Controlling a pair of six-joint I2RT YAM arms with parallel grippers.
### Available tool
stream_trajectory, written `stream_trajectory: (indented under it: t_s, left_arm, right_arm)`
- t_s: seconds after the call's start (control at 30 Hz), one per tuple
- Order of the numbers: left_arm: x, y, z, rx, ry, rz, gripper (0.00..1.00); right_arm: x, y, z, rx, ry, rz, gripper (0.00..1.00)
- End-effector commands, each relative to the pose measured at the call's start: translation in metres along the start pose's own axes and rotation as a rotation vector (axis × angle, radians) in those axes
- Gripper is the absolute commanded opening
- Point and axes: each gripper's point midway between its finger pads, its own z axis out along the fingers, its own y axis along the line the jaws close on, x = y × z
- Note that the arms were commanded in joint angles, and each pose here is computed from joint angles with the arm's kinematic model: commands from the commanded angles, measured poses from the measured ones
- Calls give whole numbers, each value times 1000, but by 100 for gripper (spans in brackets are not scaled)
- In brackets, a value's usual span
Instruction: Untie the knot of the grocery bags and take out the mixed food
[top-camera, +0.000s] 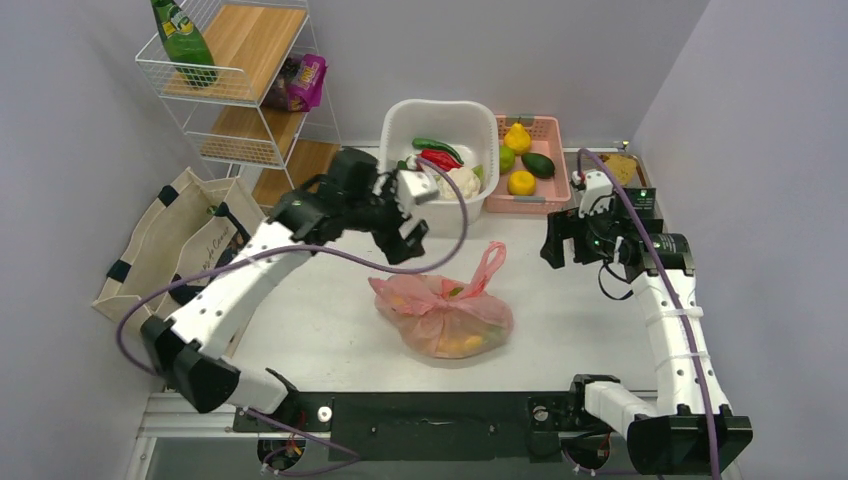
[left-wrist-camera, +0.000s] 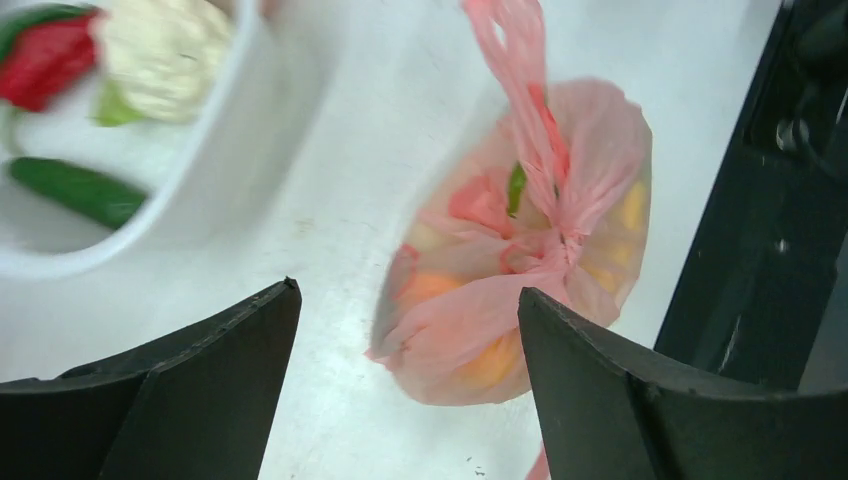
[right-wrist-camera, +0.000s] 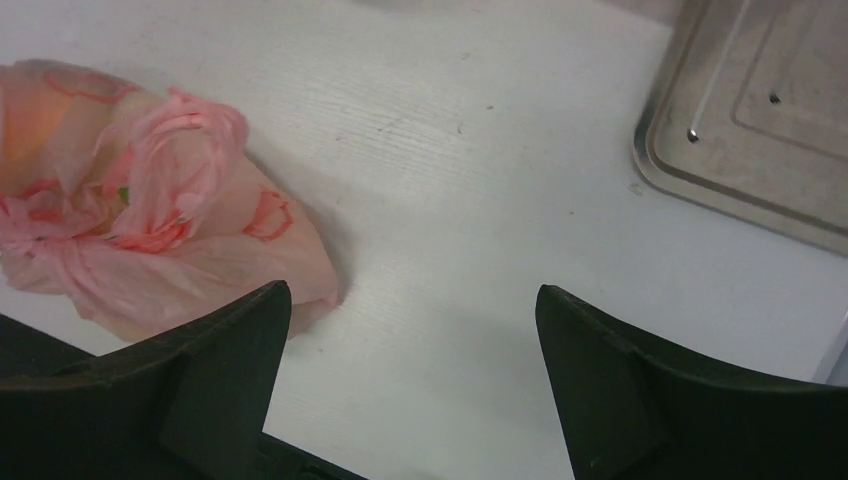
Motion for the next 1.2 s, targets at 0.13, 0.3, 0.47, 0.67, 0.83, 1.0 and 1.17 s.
stream_trajectory:
  t_s: [0.13,0.3,0.47,0.67,0.83,1.0,1.17]
  left_arm:
    - [-13,27,-62,-37,-249,-65,75]
    - [4,44,-68,19,-344,-233,71]
    - [19,36,-86,-9,-362,-203,72]
    - [36,21,-98,-50,-333,-13,74]
    - [51,11,-101,-58,-303,126,74]
    - [51,19,-88,-45,-329,79,74]
    - [39,19,-58,99,-330,44,74]
  right_arm:
    - [-39,70,3,-160,-152,-293,81]
    - [-32,137,15,-302,-208,-539,70]
    - [-9,181,36,-376,-216,-677,64]
    - [26,198,68,-396,-158,-794,60]
    - [61,191,80,-403,-123,-917,56]
    - [71,193,72,-427,-199,-975,53]
    - [86,191,74,-433,-237,-1040,60]
